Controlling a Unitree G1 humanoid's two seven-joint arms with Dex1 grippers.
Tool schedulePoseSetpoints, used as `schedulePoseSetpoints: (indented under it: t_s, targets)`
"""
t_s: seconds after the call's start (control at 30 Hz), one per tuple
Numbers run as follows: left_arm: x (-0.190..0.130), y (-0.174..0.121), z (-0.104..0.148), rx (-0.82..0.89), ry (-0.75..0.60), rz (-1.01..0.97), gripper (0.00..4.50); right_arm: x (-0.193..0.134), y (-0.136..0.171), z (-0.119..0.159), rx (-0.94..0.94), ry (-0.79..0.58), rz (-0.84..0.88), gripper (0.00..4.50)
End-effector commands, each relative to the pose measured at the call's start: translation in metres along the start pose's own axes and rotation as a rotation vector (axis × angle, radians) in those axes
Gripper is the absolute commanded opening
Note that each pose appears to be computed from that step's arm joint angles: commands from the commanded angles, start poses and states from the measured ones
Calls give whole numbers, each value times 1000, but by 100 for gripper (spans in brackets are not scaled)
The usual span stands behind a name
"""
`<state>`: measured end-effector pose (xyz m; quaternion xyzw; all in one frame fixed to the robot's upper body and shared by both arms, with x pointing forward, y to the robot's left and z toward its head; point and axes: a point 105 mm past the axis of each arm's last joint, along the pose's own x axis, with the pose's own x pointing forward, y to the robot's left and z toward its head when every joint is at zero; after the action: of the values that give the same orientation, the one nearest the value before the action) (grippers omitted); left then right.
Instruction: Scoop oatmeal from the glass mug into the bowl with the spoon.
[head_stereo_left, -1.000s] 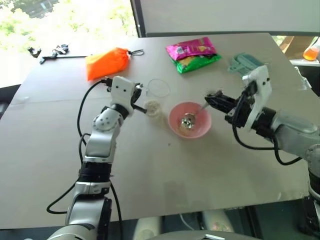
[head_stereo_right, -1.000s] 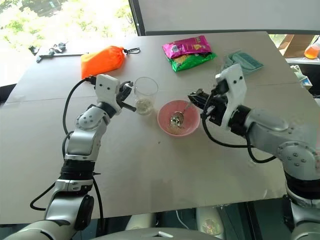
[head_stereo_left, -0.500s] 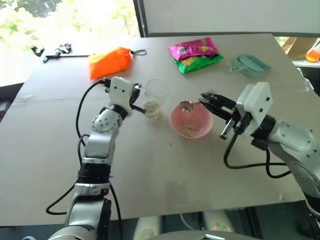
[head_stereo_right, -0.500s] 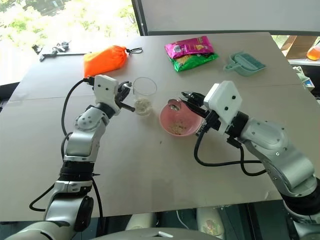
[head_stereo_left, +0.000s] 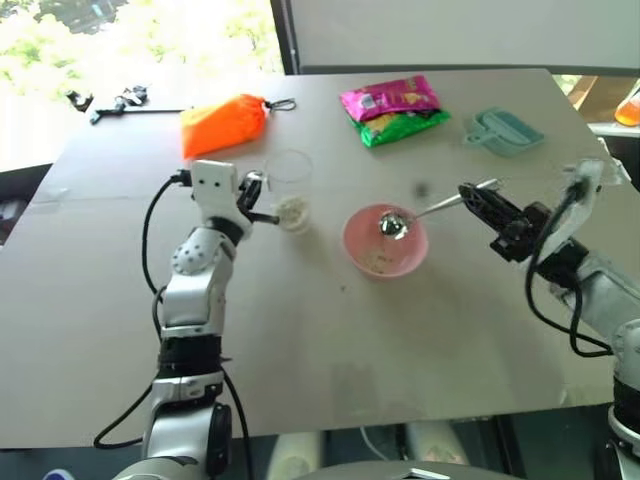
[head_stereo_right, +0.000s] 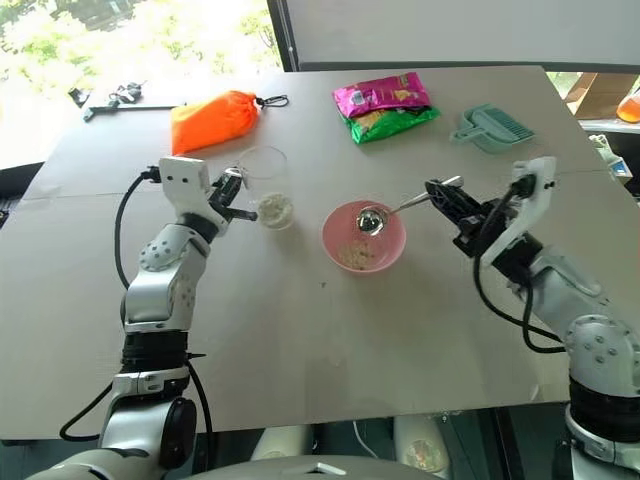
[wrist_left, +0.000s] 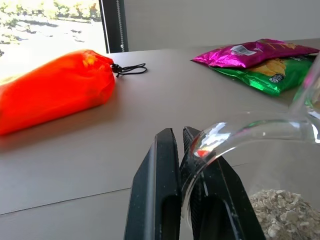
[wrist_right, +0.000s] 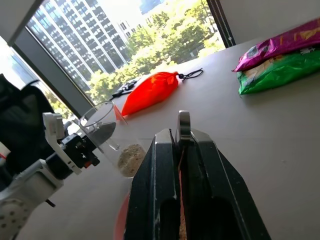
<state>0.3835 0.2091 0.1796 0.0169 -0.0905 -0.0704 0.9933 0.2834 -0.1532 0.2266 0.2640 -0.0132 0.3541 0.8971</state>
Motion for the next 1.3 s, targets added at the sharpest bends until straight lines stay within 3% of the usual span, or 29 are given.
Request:
schedulePoseSetpoints:
  t_s: [0.03, 0.23, 0.5, 0.8, 1.3]
  targets:
    - [-6, 3, 24, 20, -96, 0, 13, -3, 15, 20, 110, -53, 65, 0]
    - [-8, -8, 17, 8, -80, -21, 13, 21, 54, 37, 308, -43, 228, 0]
    - [-8, -22, 23, 59, -106, -59, 13, 89, 70, 16, 117, 114, 196, 0]
    - [-18, -26, 21, 83, -104, -54, 13, 129, 88, 32, 85, 152, 278, 0]
    - [-22, -27, 21, 74, -115, -26, 13, 161, 105, -6, -404, 279, 357, 0]
